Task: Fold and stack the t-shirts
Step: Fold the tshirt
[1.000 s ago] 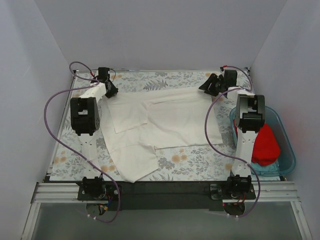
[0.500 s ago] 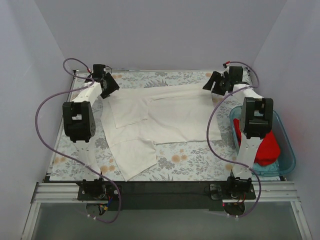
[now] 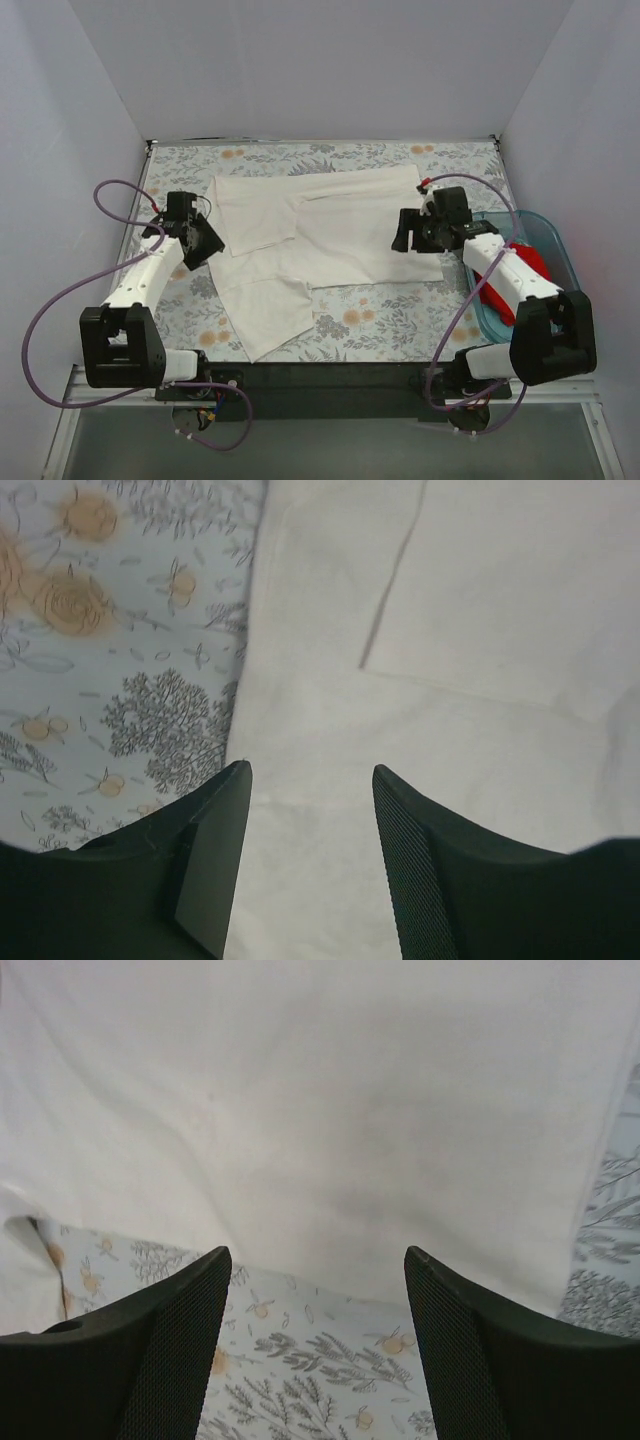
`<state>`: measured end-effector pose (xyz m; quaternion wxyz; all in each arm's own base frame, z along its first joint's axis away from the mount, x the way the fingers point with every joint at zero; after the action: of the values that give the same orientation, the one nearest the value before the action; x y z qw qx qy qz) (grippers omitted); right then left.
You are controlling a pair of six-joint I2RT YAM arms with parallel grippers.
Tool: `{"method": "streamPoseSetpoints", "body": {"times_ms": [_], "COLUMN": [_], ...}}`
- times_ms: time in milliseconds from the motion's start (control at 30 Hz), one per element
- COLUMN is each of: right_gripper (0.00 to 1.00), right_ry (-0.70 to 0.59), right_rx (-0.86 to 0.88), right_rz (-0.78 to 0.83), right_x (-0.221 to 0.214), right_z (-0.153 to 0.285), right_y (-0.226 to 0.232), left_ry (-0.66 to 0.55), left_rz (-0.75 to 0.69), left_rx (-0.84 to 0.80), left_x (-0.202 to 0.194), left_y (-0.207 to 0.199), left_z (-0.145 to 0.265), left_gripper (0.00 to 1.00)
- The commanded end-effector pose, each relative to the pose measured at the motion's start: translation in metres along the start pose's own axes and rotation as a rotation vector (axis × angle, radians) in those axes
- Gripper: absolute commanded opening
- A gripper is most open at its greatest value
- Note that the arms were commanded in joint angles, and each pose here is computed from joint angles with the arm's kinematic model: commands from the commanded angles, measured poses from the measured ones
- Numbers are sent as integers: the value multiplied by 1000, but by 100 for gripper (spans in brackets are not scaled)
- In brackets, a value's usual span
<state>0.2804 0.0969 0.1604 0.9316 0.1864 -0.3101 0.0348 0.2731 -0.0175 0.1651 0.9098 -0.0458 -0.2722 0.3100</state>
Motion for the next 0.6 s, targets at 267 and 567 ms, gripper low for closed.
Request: {"method": "streamPoseSetpoints", "body": {"times_ms": [267,567], "right_gripper": [76,76], "right_ry": [69,44], "right_rx": [-51,-63], "right_rz": [71,79], "right_x": [-70,-64], "right_z": [20,22], "right_y": [10,9], "left_ry": [142,221], "left_rz": [23,-3], "left_rx": [131,213], "left_x": [-40,-50], "left_y": [28,30], "left_z": [-23,-36], "left_gripper": [34,38]}}
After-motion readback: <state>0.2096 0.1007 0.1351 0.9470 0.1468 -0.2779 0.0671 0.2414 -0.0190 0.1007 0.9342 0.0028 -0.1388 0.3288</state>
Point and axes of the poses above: each gripper's point midway between its finger pads, its own z axis back along the fingers, its own y axis along the line the jaws close on, x = y × z, the point moved 7 cm from there along z, back along the fingers
